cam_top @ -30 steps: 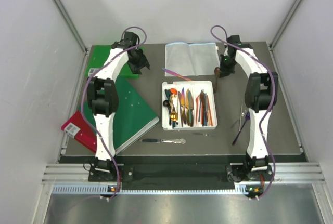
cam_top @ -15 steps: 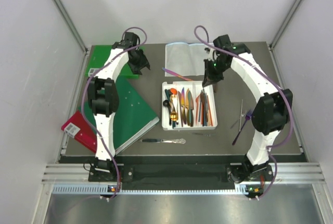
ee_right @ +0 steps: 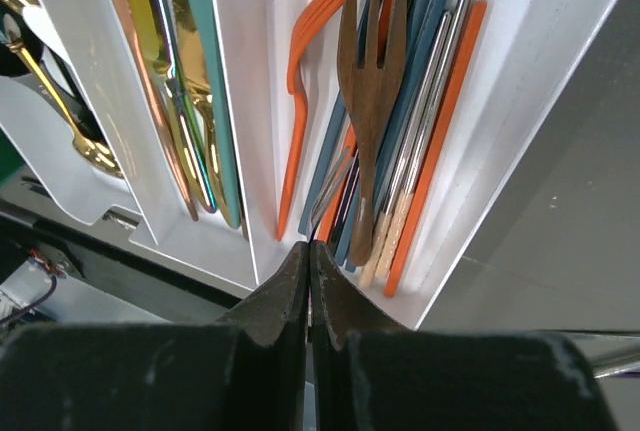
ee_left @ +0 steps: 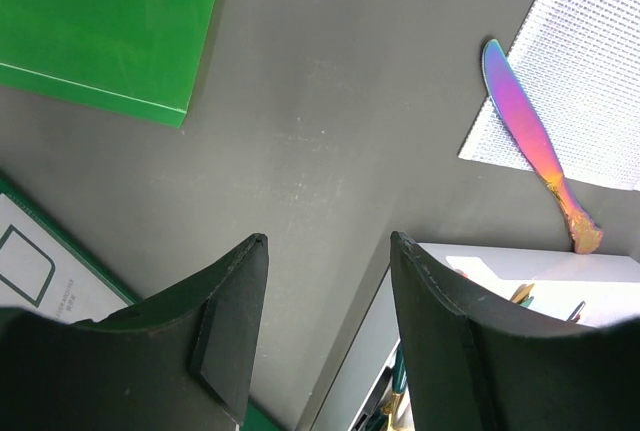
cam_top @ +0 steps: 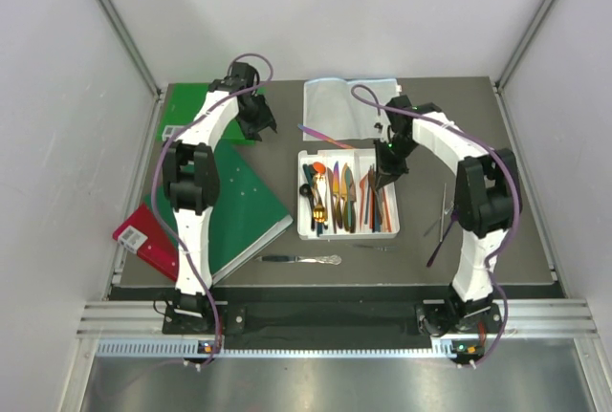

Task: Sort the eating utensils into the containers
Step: Place the fork in the storage box.

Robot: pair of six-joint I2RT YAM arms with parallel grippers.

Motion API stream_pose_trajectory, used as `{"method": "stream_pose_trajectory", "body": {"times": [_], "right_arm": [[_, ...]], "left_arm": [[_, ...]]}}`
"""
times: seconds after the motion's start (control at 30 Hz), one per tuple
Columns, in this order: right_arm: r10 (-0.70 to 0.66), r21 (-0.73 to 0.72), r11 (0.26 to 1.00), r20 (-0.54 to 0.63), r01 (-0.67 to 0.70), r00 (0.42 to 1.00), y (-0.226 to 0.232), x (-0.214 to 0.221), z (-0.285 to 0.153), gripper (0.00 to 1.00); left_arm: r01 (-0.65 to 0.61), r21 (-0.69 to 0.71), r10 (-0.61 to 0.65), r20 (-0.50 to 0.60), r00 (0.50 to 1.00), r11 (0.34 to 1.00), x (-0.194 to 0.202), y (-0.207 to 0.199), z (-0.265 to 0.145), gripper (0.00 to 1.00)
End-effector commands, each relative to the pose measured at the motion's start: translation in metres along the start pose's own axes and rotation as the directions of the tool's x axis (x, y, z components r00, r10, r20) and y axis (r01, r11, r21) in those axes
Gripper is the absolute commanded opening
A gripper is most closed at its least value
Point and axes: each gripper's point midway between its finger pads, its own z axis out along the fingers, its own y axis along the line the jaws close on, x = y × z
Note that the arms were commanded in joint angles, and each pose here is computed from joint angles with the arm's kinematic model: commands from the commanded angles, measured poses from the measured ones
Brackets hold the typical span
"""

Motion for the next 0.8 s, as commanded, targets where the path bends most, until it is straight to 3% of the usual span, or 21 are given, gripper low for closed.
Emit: {"method": "stream_pose_trajectory", "body": {"times": [0.0,0.2,0.37,0.5,0.6,0.77], "right_arm": [[-0.043,-0.028,0.999,0.039,0.044,0.998,0.014,-0.020,0.002,0.00],[-0.061,-0.023,0.998,0.003,0.061,0.998,0.011,-0.024,0.017,0.00],[-0.068,-0.010,0.998,-0.011,0.067,0.998,0.010,-0.023,0.015,0.20],[-0.075,0.015,0.997,0.027,0.075,0.997,0.009,-0.028,0.000,0.25],[-0.075,0.028,0.997,0.102,0.073,0.992,0.009,-0.043,-0.026,0.25],[-0.040,0.096,0.995,0.356,0.006,0.933,-0.011,-0.103,-0.085,0.25]], "left_arm": [[-0.022,0.017,0.021,0.045,0.999,1.000,-0.009,-0.007,-0.020,0.57],[-0.021,0.014,0.020,0.049,0.999,1.000,-0.009,-0.006,-0.022,0.57],[-0.019,0.011,0.018,0.049,0.999,1.000,-0.008,-0.006,-0.022,0.57],[-0.016,0.015,0.015,0.046,0.999,1.000,-0.008,-0.007,-0.021,0.57],[-0.011,0.022,0.010,0.049,0.999,1.000,-0.010,-0.008,-0.020,0.57],[-0.008,0.032,0.007,0.048,0.999,0.999,-0.010,-0.011,-0.018,0.57]]}}
